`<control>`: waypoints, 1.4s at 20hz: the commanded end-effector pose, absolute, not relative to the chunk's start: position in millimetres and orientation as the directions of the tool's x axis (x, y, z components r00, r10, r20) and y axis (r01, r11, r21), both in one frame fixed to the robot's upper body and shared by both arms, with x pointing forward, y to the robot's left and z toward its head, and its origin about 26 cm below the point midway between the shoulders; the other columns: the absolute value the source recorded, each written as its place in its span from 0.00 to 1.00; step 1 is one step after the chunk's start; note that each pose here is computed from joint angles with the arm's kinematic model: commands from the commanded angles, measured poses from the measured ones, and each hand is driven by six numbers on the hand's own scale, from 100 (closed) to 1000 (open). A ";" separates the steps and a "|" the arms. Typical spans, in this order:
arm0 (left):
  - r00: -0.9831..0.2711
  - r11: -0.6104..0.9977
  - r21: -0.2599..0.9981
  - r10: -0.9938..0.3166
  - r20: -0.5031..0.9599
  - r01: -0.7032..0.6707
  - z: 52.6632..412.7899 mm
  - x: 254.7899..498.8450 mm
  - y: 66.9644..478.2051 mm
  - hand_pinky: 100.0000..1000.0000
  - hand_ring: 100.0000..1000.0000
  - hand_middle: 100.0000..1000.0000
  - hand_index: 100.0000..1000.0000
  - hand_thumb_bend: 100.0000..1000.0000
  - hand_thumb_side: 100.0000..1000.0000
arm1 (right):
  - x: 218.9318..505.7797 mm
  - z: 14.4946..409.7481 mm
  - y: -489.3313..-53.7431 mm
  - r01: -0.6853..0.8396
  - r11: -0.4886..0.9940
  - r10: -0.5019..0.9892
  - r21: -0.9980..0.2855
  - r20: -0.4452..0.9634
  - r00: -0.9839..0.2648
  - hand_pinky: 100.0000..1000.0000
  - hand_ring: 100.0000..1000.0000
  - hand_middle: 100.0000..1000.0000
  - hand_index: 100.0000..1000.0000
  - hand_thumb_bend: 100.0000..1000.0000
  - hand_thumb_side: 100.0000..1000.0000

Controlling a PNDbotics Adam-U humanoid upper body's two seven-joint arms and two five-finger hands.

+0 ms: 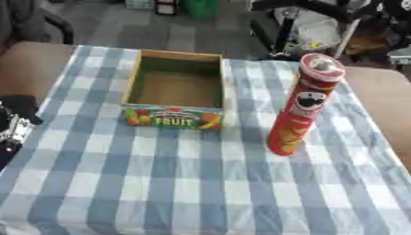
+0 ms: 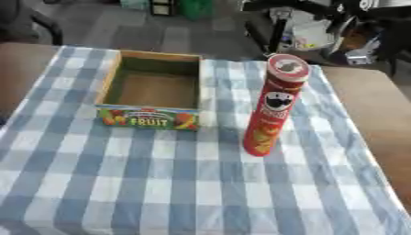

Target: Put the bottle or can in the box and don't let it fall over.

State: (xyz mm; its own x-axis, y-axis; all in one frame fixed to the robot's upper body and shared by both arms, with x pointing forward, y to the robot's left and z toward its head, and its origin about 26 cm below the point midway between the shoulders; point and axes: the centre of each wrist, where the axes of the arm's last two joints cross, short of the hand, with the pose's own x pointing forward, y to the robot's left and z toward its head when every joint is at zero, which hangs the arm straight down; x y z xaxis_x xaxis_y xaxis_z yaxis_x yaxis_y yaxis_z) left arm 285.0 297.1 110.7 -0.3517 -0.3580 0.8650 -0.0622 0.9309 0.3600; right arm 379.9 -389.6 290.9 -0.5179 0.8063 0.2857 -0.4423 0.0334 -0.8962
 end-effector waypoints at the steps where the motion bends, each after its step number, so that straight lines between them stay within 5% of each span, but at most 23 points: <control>1: -0.380 0.927 0.371 -0.364 0.850 -0.058 119.4 286.4 297.1 0.65 0.46 0.48 0.65 0.33 0.60 | 381.0 301.1 -388.9 -0.429 0.012 0.811 -0.903 0.260 -0.524 0.78 0.88 0.98 1.00 0.24 0.38; 28: -0.383 0.929 0.366 -0.355 0.853 -0.048 119.4 287.2 294.7 0.65 0.46 0.48 0.65 0.33 0.60 | 396.2 282.2 -354.5 -0.440 -0.110 0.792 -0.891 0.189 -0.581 0.82 0.93 1.00 1.00 0.26 0.42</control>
State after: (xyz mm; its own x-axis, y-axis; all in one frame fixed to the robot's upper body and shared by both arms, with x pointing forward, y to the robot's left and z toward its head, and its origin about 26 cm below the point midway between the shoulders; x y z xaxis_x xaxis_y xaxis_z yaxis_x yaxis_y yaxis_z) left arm 285.7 295.2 111.0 -0.3560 -0.3531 0.8652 -0.0491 0.9317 0.3600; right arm 398.6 -351.2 269.7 -0.5755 0.7854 0.2280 -0.4681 -0.0878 -0.8793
